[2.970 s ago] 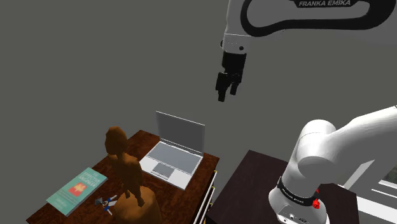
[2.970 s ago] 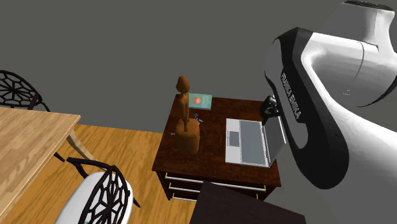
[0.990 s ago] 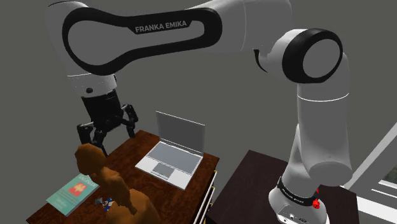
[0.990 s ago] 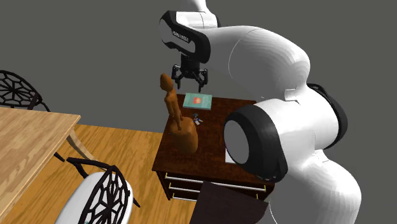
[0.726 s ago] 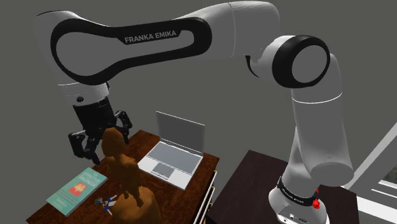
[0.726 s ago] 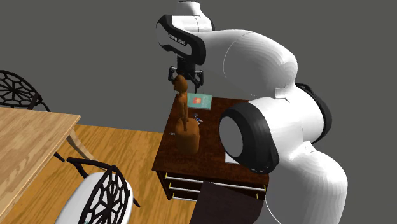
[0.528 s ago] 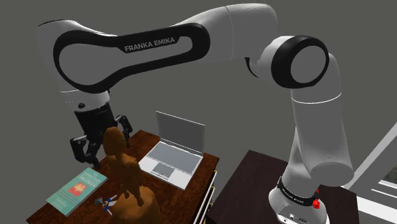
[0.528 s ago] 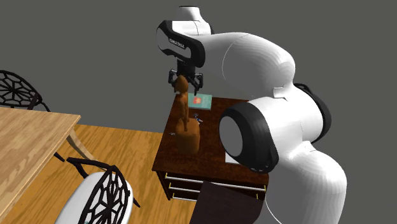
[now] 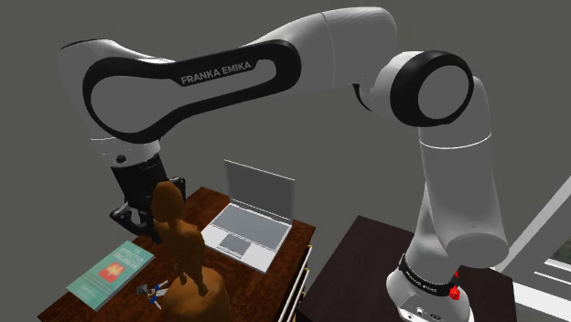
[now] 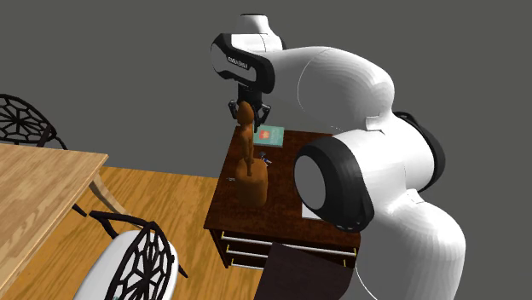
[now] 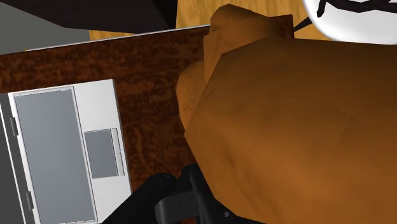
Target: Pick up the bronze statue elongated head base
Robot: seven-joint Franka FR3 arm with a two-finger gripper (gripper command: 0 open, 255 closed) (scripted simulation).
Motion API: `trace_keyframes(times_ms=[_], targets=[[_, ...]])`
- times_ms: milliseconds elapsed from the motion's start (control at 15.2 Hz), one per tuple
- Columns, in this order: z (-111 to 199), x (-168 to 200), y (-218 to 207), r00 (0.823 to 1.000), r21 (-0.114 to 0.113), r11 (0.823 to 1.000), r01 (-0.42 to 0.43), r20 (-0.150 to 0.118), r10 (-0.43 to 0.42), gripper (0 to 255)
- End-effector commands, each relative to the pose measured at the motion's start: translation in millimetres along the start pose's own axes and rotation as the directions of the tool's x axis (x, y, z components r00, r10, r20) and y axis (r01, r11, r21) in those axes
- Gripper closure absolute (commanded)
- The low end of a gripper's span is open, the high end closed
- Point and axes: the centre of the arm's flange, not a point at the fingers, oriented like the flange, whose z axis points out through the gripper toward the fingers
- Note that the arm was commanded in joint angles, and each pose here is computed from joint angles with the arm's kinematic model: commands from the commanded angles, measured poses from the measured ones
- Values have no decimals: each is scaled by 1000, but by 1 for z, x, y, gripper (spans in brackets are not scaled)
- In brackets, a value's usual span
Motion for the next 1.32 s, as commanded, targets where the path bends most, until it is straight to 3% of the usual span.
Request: trace_keyframes(times_ms=[0,264,1254], targets=[[1,0,-1,1000,0,1000,1,2,-1,255],[1,1,-1,1000,0,1000,2,2,-2,255],[-77,-13,-4,1000,0,1000,2,2,-2,255]])
